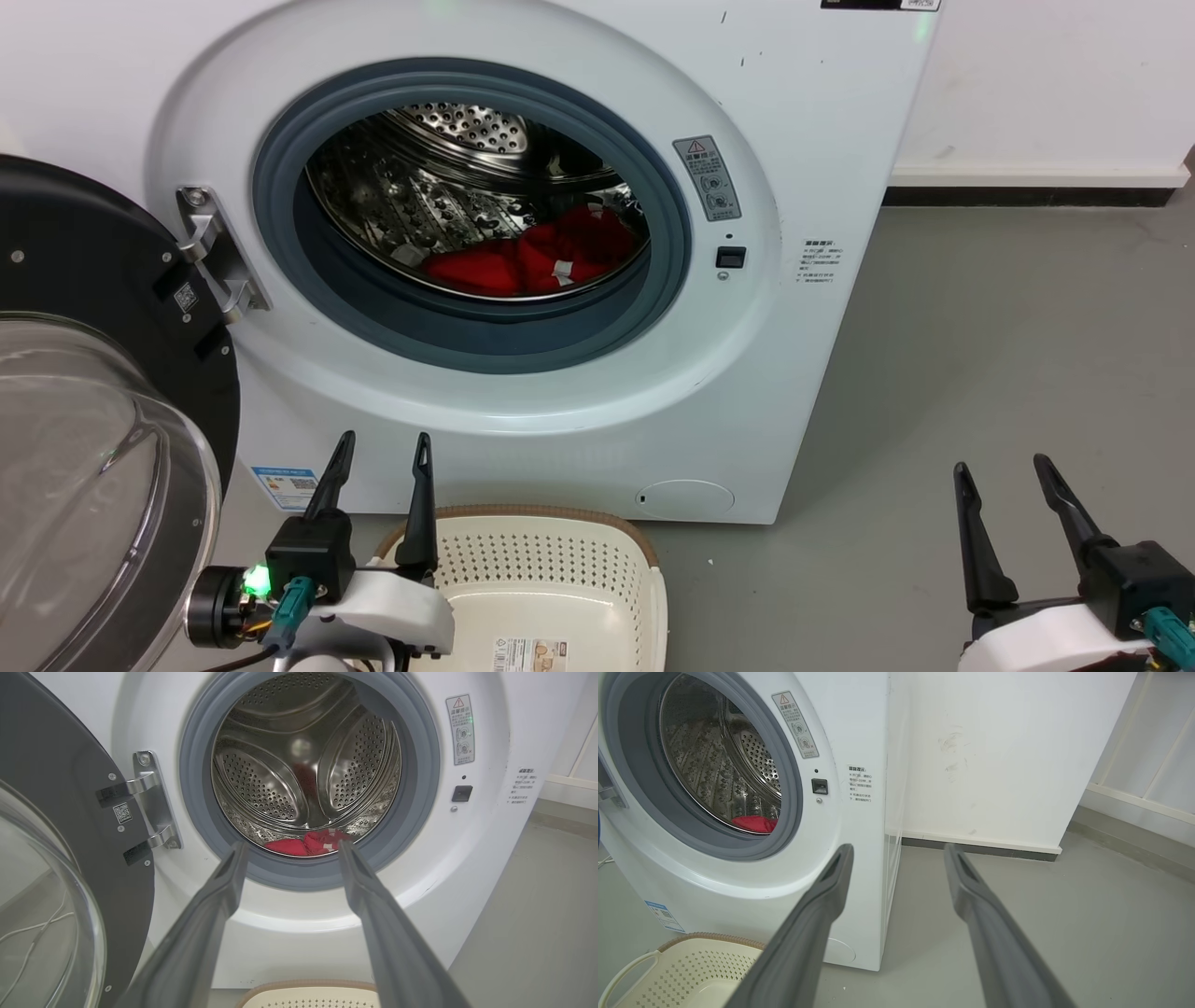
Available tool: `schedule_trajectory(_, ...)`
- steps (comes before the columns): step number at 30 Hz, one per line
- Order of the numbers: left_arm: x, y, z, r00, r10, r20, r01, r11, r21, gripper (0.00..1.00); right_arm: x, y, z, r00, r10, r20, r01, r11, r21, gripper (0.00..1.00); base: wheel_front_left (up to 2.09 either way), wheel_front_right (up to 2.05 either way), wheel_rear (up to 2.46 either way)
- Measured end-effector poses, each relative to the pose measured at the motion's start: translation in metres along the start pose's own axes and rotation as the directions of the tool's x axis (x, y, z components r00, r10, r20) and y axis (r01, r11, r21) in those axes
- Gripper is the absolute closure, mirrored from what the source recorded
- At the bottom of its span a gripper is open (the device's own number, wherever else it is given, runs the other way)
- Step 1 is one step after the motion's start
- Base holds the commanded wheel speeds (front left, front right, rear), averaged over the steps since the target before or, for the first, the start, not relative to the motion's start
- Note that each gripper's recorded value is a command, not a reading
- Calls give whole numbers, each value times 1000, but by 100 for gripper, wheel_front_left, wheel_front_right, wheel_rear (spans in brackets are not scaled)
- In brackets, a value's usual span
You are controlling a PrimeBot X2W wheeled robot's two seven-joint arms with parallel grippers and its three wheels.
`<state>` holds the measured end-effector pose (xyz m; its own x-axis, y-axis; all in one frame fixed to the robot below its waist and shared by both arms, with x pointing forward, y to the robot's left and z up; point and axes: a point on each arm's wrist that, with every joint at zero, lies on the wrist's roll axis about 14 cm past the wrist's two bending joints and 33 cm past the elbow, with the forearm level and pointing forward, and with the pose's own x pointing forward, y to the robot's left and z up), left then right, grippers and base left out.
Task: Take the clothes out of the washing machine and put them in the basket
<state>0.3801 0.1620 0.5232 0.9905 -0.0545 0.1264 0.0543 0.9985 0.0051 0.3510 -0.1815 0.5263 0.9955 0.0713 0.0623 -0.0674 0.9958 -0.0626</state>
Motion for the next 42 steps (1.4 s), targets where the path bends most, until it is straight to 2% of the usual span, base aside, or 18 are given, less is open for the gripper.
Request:
schedule_trajectory(23,13,0,-9,1000,4,-24,-4,1000,1,0,2,-3,-5,1000,-10,-18,11,1000,9,0,0,0,0)
schedule_trajectory(32,82,-14,-25,995,-56,-81,57,998,13,0,20,-16,1,999,-48,9,48,999,3,0,0,0,0)
schedule_trajectory(38,144,-18,-50,980,-94,-178,104,993,50,0,29,-32,-10,996,-94,-9,94,996,4,0,0,0,0)
schedule_trajectory(42,180,-22,-80,952,-126,-279,161,981,108,0,33,-44,-24,991,-128,-37,128,992,4,0,0,0,0)
